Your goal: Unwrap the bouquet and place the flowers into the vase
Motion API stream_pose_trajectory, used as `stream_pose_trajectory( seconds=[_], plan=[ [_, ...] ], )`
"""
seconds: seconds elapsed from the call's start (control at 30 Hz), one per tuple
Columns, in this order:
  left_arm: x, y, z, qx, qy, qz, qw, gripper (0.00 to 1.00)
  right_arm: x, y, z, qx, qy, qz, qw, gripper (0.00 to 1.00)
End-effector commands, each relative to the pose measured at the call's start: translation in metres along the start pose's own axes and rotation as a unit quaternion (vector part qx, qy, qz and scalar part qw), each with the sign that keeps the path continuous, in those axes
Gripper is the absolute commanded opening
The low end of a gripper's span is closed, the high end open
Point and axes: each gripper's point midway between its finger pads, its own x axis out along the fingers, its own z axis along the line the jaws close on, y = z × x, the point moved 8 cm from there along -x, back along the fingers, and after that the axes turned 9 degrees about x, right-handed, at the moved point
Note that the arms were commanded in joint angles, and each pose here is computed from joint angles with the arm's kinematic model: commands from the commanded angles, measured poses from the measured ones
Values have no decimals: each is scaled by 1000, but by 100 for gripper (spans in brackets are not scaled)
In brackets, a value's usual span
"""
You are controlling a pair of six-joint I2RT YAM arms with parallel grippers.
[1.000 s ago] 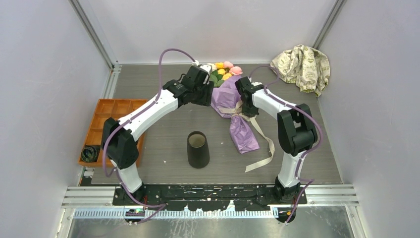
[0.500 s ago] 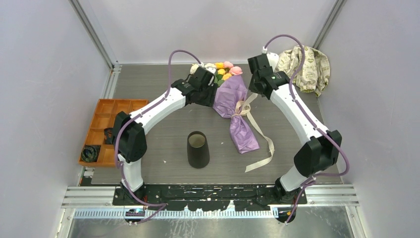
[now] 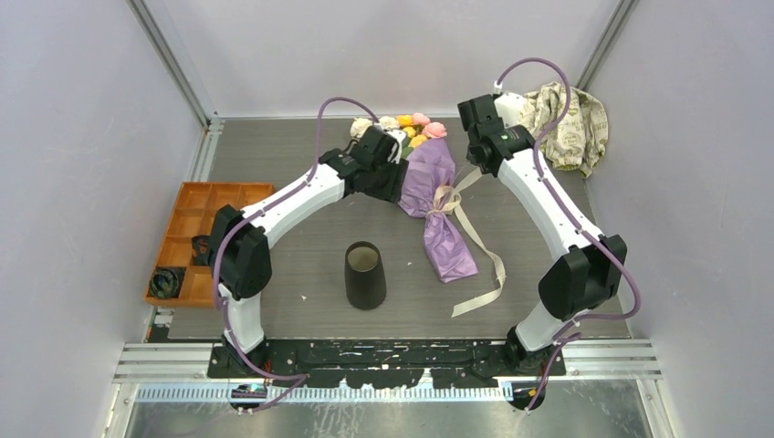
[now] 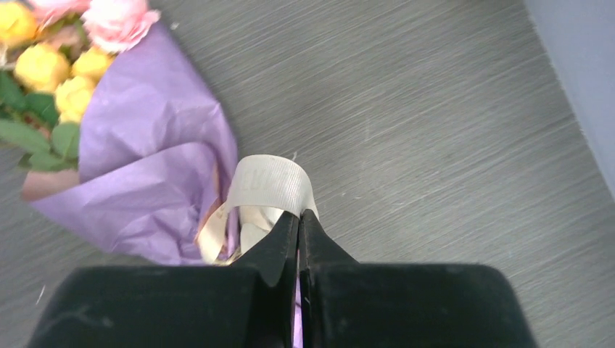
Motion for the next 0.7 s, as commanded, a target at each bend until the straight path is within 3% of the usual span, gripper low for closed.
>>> stream_pose_trajectory(
  seconds=[0.0,0.03,0.1,0.13,0.23,0.33,0.47,0.67],
  plan=[
    [-13,-33,-27,73,54,-61,994,49,-17,-35,-30,73,54,-79,993,8],
    [-9,-34,-29,88,52,-60,993,48,-16,-35,-35,79,63,-80,992,11],
    [0,-35,-31,112,46,-54,991,45,-13,-36,-44,87,70,-76,991,42],
    [11,-34,-32,128,49,-51,989,37,-12,-34,-48,88,69,-67,991,52],
    [30,-29,-36,141,71,-45,986,26,-10,-28,-46,89,55,-53,993,53],
    [47,-21,-41,143,98,-40,984,24,-8,-22,-44,93,40,-41,994,53],
    [62,-13,-48,140,135,-48,980,24,-7,-18,-43,93,31,-32,995,53],
    [75,-16,-54,139,158,-61,976,32,-3,-10,-43,89,23,-18,996,53]
  ],
)
